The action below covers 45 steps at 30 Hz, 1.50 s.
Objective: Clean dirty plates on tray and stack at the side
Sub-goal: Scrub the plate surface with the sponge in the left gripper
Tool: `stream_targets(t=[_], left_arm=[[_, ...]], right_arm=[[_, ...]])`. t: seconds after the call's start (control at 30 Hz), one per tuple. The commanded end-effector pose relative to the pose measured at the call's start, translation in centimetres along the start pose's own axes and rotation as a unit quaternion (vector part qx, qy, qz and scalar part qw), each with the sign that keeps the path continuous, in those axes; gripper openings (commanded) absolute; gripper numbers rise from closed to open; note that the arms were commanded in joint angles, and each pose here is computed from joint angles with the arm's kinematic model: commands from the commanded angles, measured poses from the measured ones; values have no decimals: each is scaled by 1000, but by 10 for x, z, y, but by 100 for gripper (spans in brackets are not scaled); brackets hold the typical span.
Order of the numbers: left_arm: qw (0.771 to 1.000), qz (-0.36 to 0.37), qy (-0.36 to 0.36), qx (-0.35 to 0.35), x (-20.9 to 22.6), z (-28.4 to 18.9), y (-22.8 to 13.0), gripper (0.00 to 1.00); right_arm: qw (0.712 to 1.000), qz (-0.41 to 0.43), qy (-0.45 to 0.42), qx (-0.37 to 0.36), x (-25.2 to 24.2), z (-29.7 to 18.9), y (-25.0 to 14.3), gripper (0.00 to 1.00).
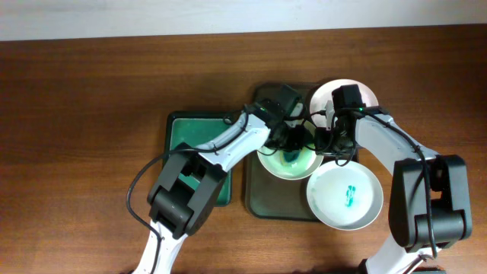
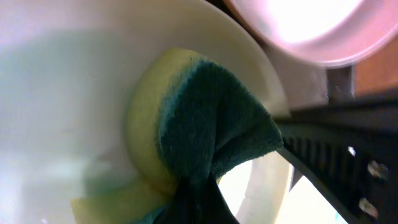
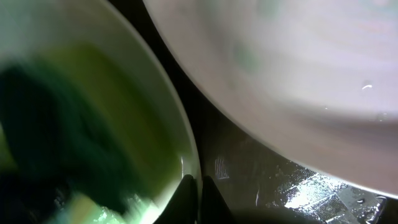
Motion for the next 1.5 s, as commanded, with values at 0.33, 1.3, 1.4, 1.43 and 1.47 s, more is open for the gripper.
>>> stream_targets(t=[0.33,1.3,1.4,1.43,1.47], left_arm=[[991,-60,-44,114,-3,1,-47,0],[998,22,59,-18,11,17,26,0],[998,52,24,-18,-9,21,26,0],[998,58,14,-17,-12,21,25,0],[998,65,-1,-13,-16,21,24,0]], right_arm=[[1000,-13,10,-1,6,0,1,4],[1000,-13,10,-1,6,0,1,4],[1000,-14,10,-1,6,0,1,4],[1000,-13,10,-1,6,0,1,4],[1000,-13,10,-1,6,0,1,4]])
Point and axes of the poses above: each gripper's point midway between its finger pads, its own z axis out along the fingers, its own x axis along the line the jaws close on, y = z × x, the point moved 3 cm from there along -z, back along the fingers, and after that the axes turned 13 degrees about z, right-handed, at the moved point
